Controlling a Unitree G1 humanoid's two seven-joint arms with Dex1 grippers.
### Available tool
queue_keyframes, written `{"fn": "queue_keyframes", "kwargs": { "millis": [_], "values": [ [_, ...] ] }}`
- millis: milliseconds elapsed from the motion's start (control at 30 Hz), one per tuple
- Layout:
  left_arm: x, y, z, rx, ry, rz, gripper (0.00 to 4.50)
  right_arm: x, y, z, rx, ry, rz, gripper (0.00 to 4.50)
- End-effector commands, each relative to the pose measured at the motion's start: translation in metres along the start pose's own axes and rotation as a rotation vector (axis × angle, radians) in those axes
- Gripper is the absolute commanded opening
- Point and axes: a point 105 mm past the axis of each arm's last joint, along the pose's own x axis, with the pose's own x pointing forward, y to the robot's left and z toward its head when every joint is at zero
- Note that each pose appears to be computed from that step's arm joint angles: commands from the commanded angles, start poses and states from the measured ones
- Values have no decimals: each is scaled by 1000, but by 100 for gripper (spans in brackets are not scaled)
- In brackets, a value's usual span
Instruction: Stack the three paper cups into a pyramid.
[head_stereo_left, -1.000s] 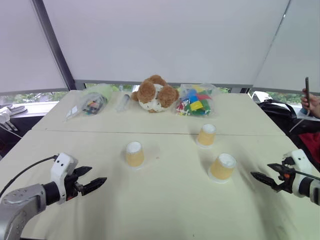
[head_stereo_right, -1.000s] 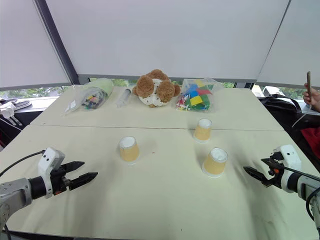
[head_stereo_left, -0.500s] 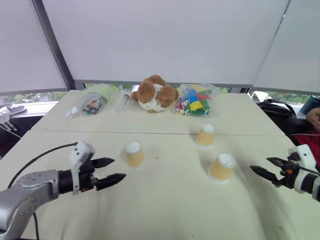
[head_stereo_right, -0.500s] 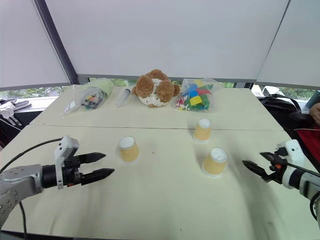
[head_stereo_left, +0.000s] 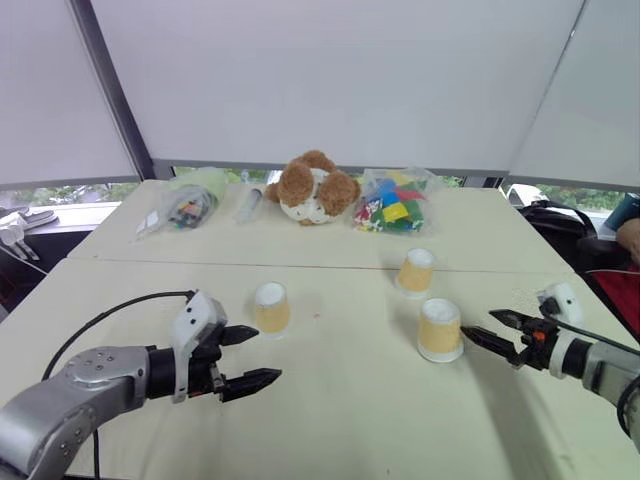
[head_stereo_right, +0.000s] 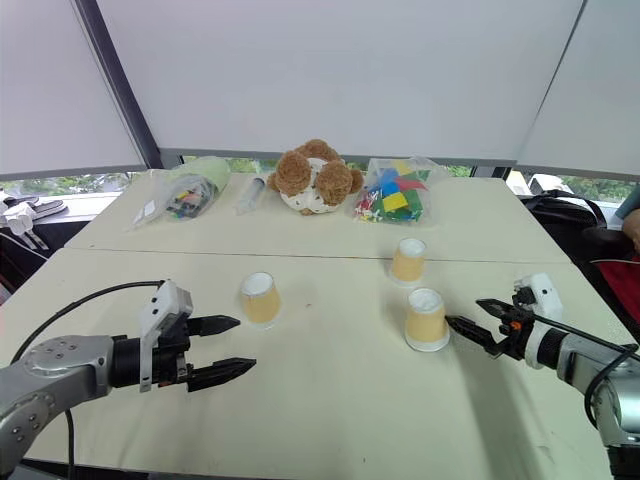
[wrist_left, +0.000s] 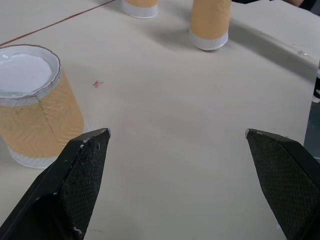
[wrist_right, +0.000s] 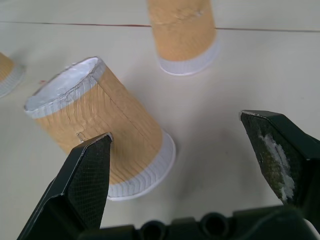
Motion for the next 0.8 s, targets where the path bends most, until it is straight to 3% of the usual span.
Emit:
{"fn": "queue_keyframes", "kwargs": {
  "millis": [33, 200, 333, 600, 800],
  "values": [
    [0, 2, 5, 21, -18, 5, 450, -14, -9, 10, -62, -4, -36, 445],
    [0, 3, 7, 28, -12, -26, 450, -34, -5, 20, -83, 3, -2, 445],
    [-1, -3, 2, 89, 70, -89, 450, -44, 10, 35, -80, -10, 69, 445],
    [10, -6, 9, 97, 46, -141, 450, -21, 46, 39, -19, -83, 152, 445],
    [11, -4, 9, 104, 47, -127, 450, -6, 49, 35, 2, -90, 193, 445]
  ]
}}
